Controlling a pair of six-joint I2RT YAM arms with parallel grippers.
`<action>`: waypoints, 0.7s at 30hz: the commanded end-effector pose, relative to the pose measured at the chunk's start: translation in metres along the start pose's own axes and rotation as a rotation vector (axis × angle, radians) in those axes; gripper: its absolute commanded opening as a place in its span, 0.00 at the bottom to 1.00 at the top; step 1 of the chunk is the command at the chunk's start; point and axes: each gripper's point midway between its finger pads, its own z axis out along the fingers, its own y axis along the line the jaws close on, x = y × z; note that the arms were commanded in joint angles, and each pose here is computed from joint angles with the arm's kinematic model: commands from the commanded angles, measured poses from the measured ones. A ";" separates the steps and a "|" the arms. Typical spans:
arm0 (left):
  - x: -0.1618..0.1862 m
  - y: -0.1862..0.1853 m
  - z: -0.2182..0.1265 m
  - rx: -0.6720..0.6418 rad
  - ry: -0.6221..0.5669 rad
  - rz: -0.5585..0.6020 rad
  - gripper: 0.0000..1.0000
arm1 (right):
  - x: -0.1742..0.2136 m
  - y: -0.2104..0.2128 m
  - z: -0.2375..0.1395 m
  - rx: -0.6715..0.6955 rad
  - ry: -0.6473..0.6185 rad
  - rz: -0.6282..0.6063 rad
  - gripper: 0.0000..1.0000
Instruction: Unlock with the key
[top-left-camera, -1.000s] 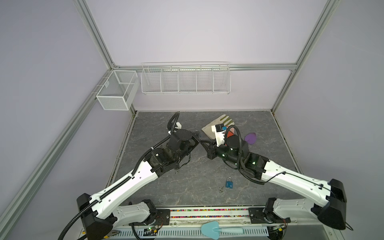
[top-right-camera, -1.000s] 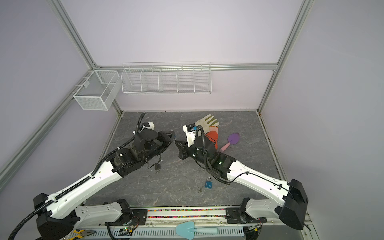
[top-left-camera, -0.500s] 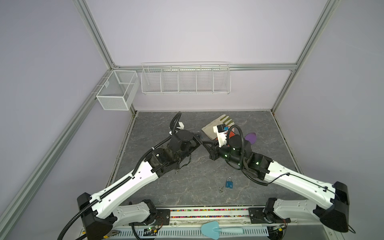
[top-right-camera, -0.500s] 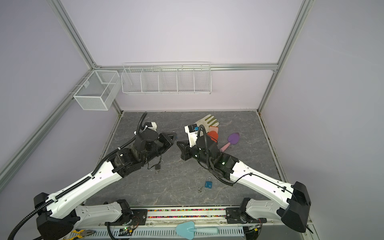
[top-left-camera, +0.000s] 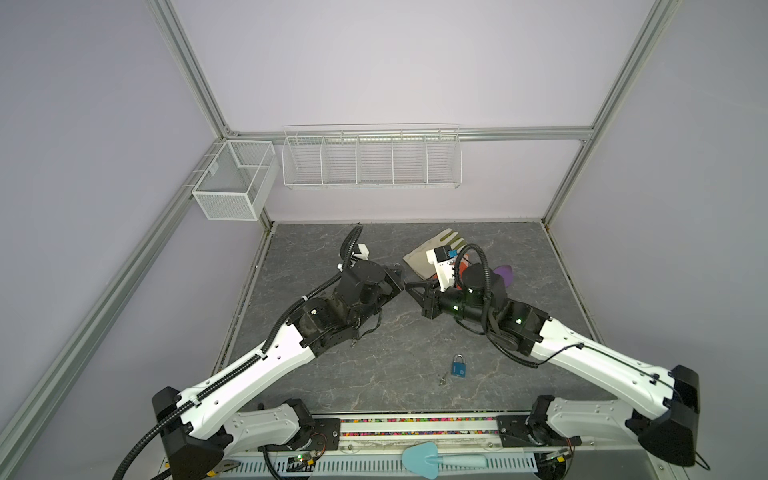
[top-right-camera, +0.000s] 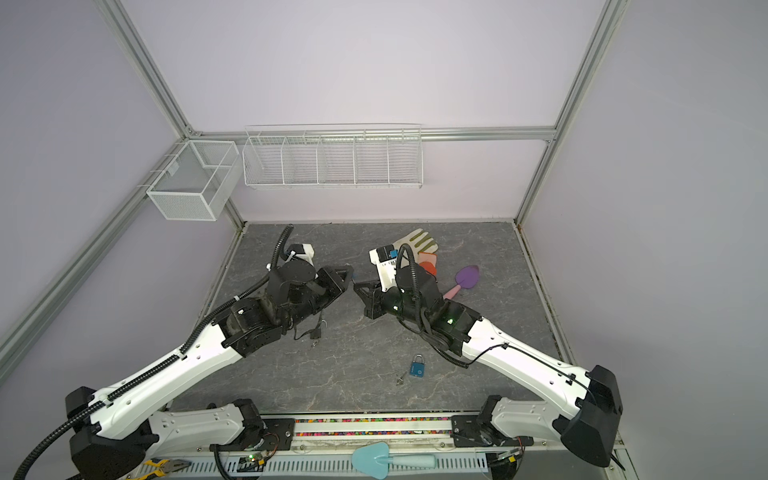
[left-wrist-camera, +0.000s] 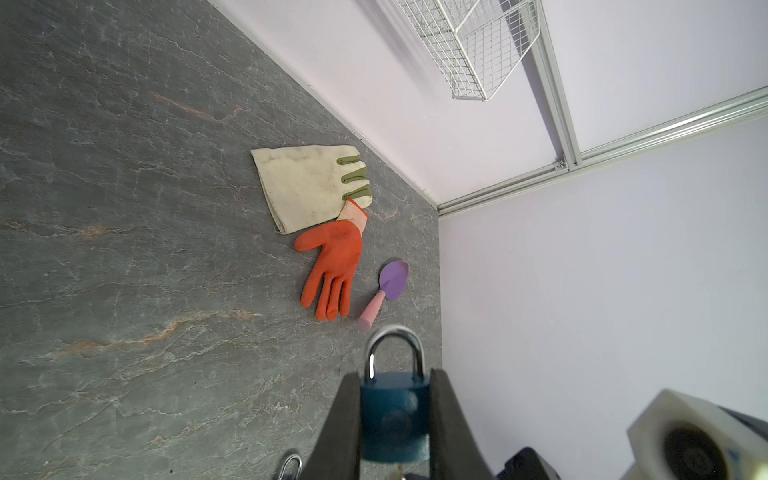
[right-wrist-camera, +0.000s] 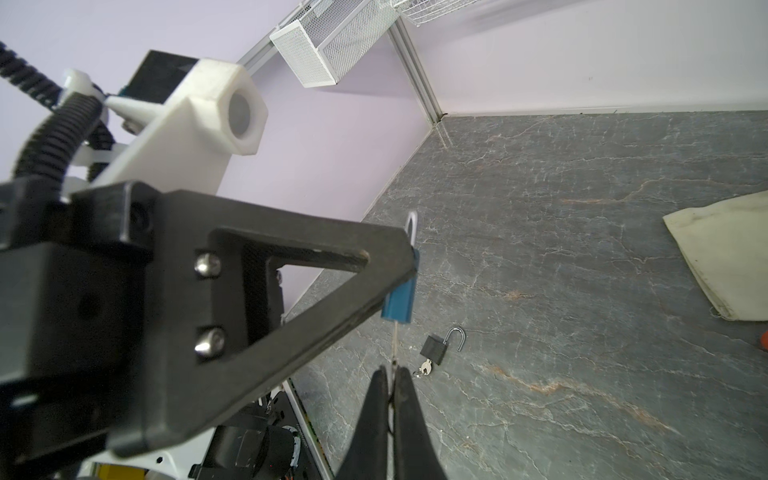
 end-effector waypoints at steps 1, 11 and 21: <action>-0.003 -0.009 -0.003 0.034 0.004 0.021 0.00 | -0.007 0.029 -0.008 -0.124 0.012 0.019 0.06; -0.014 -0.002 -0.006 0.013 -0.027 0.023 0.00 | 0.013 0.009 -0.009 -0.045 0.079 0.038 0.06; -0.006 0.002 -0.004 0.003 0.004 0.028 0.00 | -0.009 0.000 -0.007 -0.016 0.025 0.072 0.06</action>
